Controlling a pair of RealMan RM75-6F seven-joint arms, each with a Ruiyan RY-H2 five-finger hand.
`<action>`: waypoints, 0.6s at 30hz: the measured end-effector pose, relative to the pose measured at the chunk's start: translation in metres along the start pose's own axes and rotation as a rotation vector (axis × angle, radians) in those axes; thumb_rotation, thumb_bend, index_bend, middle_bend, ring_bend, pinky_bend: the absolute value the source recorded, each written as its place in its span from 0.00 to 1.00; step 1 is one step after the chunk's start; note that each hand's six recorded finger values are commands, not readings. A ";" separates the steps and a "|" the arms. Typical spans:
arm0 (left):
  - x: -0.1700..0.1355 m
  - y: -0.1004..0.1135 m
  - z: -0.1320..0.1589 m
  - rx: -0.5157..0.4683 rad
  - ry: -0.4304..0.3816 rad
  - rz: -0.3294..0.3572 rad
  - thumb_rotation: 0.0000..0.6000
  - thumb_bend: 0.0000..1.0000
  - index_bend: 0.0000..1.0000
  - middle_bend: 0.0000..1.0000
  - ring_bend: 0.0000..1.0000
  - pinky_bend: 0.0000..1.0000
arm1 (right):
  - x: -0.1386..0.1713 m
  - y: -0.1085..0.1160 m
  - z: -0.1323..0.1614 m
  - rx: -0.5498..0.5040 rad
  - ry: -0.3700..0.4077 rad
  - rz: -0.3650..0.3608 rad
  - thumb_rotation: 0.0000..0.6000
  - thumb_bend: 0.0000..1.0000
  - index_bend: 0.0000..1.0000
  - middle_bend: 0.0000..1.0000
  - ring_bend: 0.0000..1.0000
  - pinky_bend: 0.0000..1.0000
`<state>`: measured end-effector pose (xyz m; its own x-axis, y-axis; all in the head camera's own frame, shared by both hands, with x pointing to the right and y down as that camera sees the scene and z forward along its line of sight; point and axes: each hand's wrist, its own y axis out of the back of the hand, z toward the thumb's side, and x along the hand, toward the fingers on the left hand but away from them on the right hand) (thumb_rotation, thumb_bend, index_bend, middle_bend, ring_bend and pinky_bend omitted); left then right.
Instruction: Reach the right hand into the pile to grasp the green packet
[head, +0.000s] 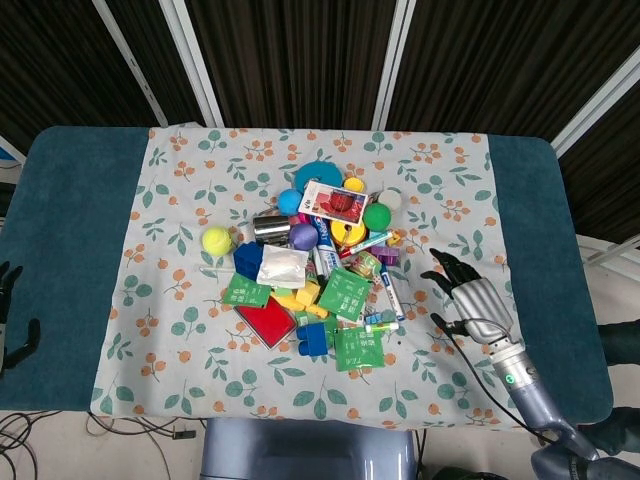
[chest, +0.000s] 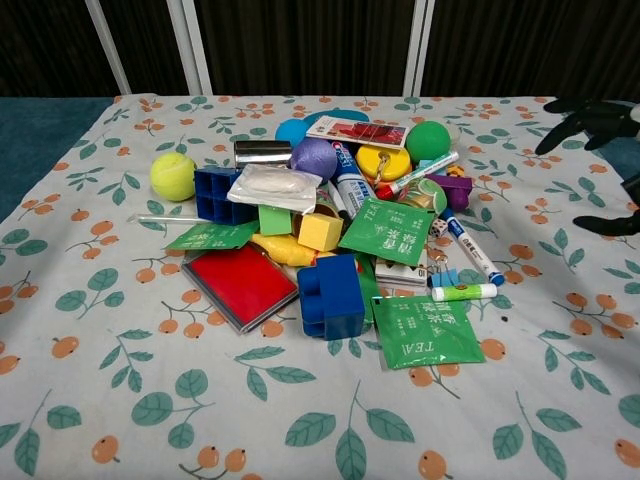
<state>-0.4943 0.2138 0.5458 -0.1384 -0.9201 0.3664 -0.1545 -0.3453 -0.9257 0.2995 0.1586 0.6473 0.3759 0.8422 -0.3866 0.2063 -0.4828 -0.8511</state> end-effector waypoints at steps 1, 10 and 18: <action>0.000 0.000 0.000 -0.001 0.001 0.000 1.00 0.48 0.03 0.00 0.00 0.00 | -0.002 -0.003 0.002 -0.001 0.004 0.002 1.00 0.23 0.31 0.02 0.09 0.21; 0.000 0.000 -0.001 -0.004 0.006 -0.004 1.00 0.48 0.03 0.00 0.00 0.00 | -0.017 -0.032 0.021 0.001 0.046 0.036 1.00 0.29 0.34 0.02 0.09 0.21; 0.001 0.000 -0.002 -0.008 0.013 -0.003 1.00 0.48 0.03 0.00 0.00 0.00 | -0.031 -0.043 0.034 -0.014 0.062 0.019 1.00 0.32 0.38 0.02 0.09 0.21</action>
<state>-0.4966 0.2132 0.5461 -0.1505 -0.9167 0.3700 -0.1627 -0.3462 -0.9239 0.2488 0.1614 0.6837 0.4349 0.8167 -0.3794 0.2112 -0.5021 -0.8386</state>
